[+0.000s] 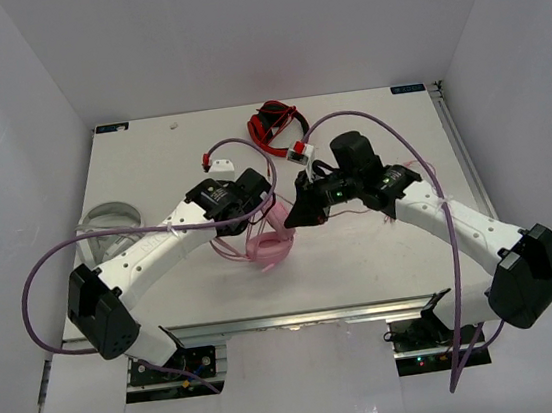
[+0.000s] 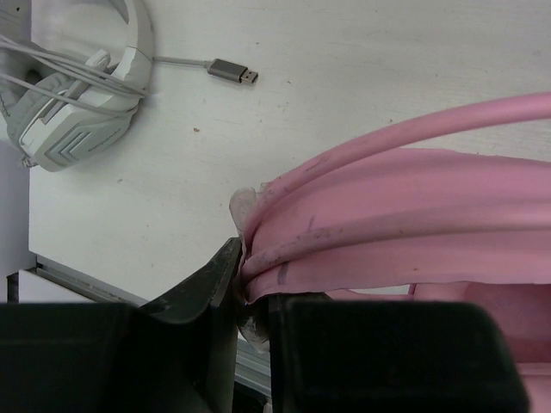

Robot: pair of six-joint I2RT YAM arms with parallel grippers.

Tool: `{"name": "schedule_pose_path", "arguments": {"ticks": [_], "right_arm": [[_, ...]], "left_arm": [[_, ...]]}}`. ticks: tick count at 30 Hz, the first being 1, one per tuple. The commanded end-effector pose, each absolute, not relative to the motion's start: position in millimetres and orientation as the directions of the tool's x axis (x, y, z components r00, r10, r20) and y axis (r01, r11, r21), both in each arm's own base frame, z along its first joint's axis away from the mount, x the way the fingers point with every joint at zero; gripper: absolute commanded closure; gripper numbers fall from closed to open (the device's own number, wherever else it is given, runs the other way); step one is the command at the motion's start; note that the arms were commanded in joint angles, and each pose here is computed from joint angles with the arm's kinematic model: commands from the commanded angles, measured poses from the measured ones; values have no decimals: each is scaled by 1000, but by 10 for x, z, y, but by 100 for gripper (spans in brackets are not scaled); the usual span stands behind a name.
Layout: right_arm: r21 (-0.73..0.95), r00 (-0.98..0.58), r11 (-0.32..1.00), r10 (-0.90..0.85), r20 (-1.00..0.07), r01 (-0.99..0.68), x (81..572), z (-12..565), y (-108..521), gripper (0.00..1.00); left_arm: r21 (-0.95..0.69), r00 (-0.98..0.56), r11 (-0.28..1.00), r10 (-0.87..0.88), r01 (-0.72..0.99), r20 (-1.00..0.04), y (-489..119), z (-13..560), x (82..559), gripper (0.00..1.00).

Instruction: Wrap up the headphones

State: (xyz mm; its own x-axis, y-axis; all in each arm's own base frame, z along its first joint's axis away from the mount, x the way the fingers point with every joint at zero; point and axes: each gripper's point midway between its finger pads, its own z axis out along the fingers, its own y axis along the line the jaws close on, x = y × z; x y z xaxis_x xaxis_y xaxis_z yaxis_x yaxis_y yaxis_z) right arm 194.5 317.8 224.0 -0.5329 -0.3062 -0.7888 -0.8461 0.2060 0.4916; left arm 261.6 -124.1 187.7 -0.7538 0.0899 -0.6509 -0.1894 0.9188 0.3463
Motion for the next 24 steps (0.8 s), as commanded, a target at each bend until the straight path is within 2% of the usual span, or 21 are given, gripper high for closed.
{"name": "schedule_pose_path", "arguments": {"ticks": [1,11,24], "right_arm": [[478,-483,86,-248,-840,-874,1720,2411,3292,84],[487,-495,95,-226,-839,-868,1463,2200,3435,84],[466,-485,137,-223,-845,-874,1259,1963,3714,83]], "left_arm": [[226,-659,918,-49,-326,-750,-1179,2148,2781,100],[-88,-539,923,-294,-375,-789,-1144,2381,2917,100],[-314,-462,864,-481,-394,-745,-1191,2614,2842,100]]}}
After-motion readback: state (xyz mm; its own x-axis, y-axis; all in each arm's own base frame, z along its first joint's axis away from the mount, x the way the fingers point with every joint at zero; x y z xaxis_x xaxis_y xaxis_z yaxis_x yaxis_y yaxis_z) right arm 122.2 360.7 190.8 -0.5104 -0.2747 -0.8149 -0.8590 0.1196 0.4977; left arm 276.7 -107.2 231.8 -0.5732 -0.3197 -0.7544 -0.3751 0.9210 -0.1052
